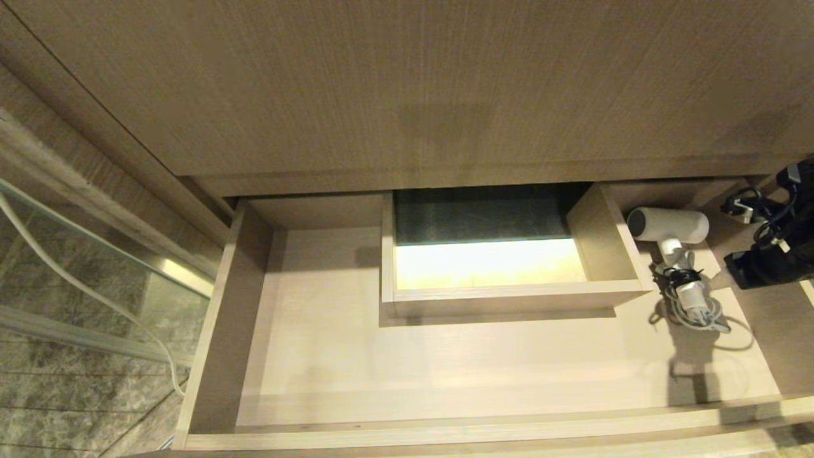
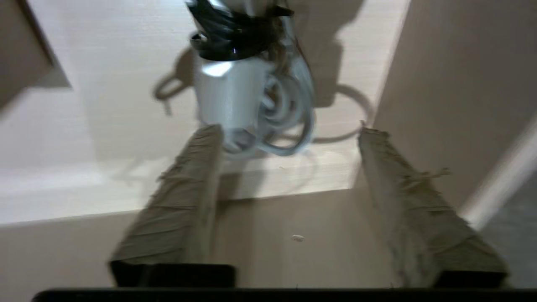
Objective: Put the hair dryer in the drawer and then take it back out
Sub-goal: Take the hairdryer out
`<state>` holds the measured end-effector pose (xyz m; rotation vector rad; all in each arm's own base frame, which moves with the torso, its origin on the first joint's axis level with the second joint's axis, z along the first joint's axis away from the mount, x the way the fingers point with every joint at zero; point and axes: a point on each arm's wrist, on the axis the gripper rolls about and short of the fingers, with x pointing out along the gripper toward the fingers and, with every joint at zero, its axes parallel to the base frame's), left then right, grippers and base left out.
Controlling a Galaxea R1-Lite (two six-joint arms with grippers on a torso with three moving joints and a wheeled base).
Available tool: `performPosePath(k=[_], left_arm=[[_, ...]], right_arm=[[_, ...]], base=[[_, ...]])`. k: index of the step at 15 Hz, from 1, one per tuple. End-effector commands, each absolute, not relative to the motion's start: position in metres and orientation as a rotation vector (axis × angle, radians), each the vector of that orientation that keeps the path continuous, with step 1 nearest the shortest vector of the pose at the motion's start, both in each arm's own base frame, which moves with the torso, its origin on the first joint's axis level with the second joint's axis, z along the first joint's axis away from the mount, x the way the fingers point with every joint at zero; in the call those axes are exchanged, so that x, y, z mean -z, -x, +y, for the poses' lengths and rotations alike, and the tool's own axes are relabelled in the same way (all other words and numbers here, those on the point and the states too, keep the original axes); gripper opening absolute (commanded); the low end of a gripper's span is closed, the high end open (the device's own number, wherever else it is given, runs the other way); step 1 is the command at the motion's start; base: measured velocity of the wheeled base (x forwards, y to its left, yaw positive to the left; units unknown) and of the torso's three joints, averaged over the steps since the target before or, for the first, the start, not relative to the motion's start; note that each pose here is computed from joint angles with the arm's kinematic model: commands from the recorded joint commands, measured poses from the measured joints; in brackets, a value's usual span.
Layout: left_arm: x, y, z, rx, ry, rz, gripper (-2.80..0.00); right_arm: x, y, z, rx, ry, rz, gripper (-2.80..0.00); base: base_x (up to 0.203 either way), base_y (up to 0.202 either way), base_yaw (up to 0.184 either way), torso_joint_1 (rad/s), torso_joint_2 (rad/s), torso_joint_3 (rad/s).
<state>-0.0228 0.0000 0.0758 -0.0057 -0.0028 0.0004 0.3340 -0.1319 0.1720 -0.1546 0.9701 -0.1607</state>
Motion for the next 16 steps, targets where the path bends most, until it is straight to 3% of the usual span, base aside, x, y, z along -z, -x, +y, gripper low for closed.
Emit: performPosePath(k=[1,6,16], left_arm=[[-0.076,0.023,0.0,-0.002,0.006,-0.002,-2.8],[-0.076,0.023,0.0,-0.002,0.006,-0.003,-2.8],[-0.076,0.023,0.0,0.0,0.006,-0.002,-2.8]], right_arm=[[-0.157,-0.345,-0.137,0.183,0.09,0.997,0.0],[-0.139,-0.381,-0.123,0.201,-0.017,0.982,0.0],[-0.117,-0.432,-0.12,0.178,-0.001,0.899,0.0]], base=[[0.0,0.0,0.0,0.0,0.0,0.0],[0.0,0.0,0.0,0.0,0.0,0.0],[0.0,0.0,0.0,0.0,0.0,0.0]])
